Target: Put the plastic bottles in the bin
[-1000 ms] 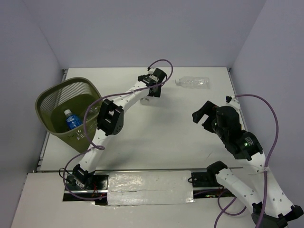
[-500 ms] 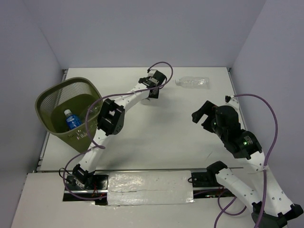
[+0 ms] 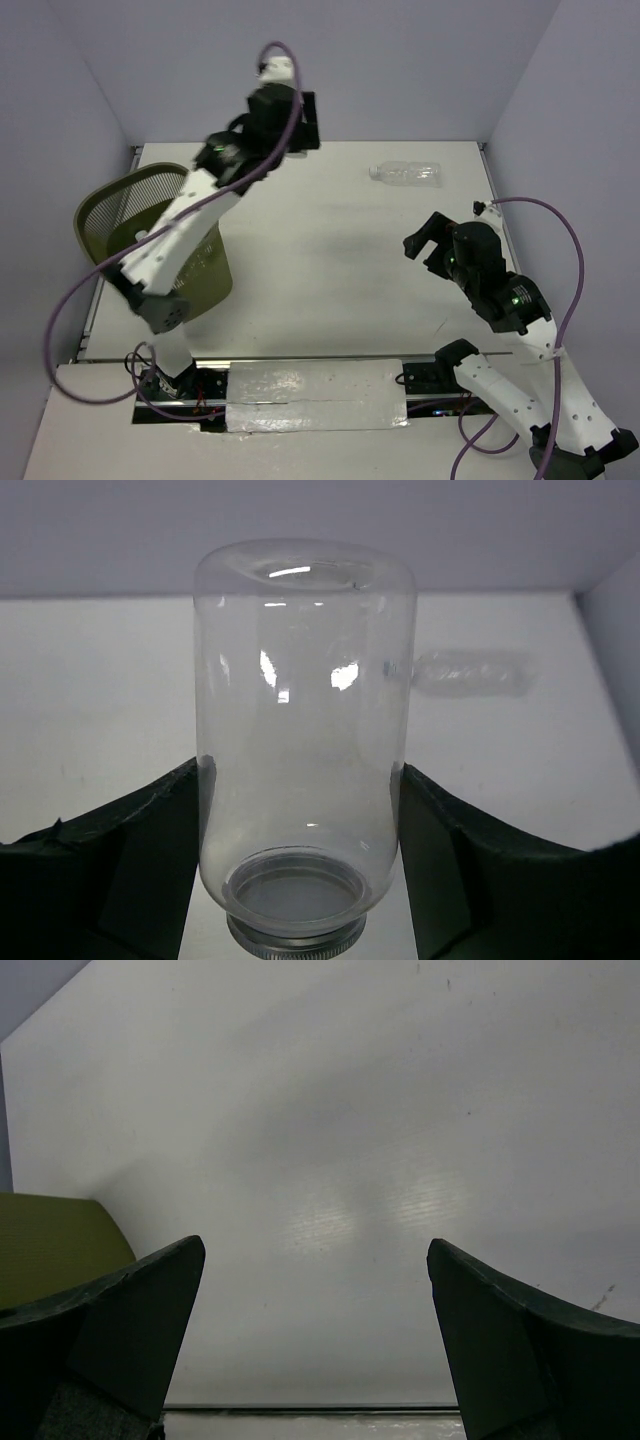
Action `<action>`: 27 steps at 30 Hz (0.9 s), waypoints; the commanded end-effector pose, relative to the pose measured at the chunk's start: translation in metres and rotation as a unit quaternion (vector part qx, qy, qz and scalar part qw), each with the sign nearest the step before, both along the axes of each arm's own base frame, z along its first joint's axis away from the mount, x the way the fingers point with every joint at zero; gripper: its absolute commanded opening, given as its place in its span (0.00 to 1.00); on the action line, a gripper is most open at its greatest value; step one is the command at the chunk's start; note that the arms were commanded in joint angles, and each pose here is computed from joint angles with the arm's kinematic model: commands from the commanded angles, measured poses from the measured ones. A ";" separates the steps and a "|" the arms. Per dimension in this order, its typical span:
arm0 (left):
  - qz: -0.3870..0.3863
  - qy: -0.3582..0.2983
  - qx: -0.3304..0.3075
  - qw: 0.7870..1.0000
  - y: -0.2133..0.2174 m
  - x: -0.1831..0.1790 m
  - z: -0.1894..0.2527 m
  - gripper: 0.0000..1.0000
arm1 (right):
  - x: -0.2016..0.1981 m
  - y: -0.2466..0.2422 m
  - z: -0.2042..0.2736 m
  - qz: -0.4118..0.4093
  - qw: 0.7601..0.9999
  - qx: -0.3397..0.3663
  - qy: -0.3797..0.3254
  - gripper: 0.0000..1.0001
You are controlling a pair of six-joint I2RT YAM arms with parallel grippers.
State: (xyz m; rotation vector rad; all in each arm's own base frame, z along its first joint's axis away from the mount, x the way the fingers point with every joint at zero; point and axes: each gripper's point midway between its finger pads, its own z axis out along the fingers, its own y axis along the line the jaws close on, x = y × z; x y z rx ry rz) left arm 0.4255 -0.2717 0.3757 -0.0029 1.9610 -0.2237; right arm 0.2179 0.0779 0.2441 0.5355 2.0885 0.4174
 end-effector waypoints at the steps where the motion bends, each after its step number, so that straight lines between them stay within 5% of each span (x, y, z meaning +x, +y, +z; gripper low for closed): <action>1: 0.047 -0.039 -0.007 0.998 0.064 -0.030 0.052 0.62 | 0.005 0.004 0.010 0.005 1.000 0.008 -0.014 1.00; 6: 0.160 -0.049 -0.003 0.986 0.167 -0.072 0.072 0.63 | 0.011 0.011 0.010 0.016 1.000 0.011 -0.014 1.00; 13: 0.328 -0.019 -0.004 0.945 0.261 -0.145 0.030 0.64 | 0.015 0.014 0.005 0.025 1.000 0.006 -0.013 1.00; 17: 0.352 -0.004 -0.018 0.936 0.272 -0.163 0.001 0.65 | 0.017 0.018 0.003 0.034 0.999 0.006 -0.009 1.00; 20: 0.352 0.021 -0.006 0.936 0.271 -0.163 -0.018 0.84 | 0.020 0.020 0.003 0.038 0.999 0.005 -0.007 1.00; 21: 0.349 0.026 -0.003 0.937 0.269 -0.161 -0.021 0.98 | 0.020 0.021 0.003 0.039 0.999 0.005 -0.008 1.00; 27: 0.304 0.012 -0.003 0.953 0.249 -0.136 -0.003 1.00 | 0.020 0.019 0.007 0.036 0.999 0.007 -0.013 1.00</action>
